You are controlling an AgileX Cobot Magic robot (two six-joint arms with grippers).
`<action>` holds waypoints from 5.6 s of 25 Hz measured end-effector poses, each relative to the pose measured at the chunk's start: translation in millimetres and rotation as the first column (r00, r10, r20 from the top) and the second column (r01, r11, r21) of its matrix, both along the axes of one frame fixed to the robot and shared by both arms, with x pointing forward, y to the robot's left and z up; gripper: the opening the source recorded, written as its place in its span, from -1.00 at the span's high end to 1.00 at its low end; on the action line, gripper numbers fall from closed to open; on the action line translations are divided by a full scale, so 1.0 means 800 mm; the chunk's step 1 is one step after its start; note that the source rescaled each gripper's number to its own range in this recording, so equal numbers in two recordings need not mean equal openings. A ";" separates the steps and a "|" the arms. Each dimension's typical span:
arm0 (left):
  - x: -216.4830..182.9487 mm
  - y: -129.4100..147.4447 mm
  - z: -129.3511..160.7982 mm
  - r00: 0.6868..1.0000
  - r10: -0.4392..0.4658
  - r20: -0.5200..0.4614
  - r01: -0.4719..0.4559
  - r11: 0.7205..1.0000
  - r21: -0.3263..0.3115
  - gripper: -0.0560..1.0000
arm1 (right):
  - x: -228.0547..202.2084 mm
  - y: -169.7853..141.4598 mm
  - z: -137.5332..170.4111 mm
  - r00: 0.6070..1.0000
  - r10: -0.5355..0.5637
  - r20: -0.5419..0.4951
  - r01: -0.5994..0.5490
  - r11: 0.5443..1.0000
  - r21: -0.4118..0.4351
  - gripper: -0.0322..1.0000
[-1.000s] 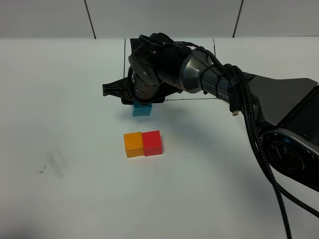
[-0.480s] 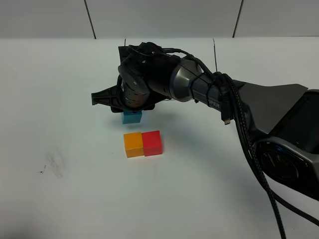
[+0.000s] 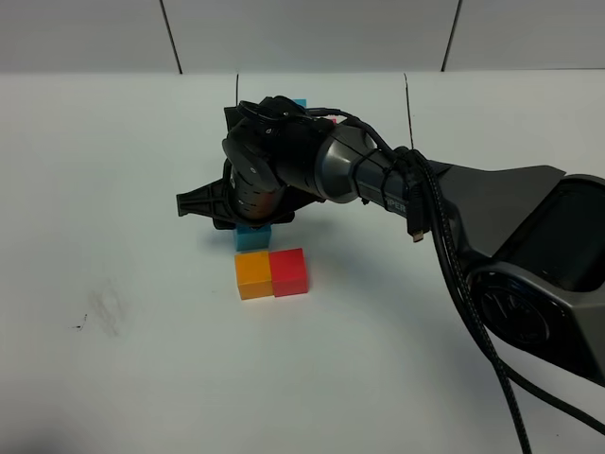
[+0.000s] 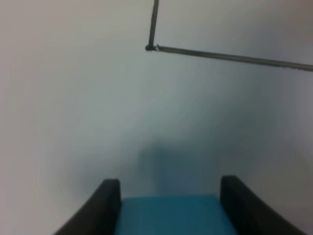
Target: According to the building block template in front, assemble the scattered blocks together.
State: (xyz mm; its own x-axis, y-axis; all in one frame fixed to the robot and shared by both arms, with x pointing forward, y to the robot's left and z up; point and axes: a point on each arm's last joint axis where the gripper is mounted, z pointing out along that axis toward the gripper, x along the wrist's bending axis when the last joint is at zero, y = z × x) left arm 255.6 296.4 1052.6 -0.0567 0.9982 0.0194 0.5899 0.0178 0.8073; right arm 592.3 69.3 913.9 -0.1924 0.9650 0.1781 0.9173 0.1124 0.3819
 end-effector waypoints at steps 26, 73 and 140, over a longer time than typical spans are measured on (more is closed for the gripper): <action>0.000 0.000 0.000 1.000 -0.001 0.000 0.001 1.000 0.001 0.89 | -0.011 0.009 -0.031 0.998 0.035 -0.051 -0.037 0.998 -0.041 0.04; 0.000 0.000 0.000 1.000 0.000 0.001 0.000 1.000 0.001 0.89 | -0.017 0.015 -0.035 0.964 0.264 -0.001 -0.261 0.953 -0.154 0.04; 0.000 0.000 0.000 1.000 0.000 0.001 0.000 1.000 0.001 0.89 | 0.080 -0.161 0.166 0.976 0.058 0.210 0.028 0.923 -0.384 0.93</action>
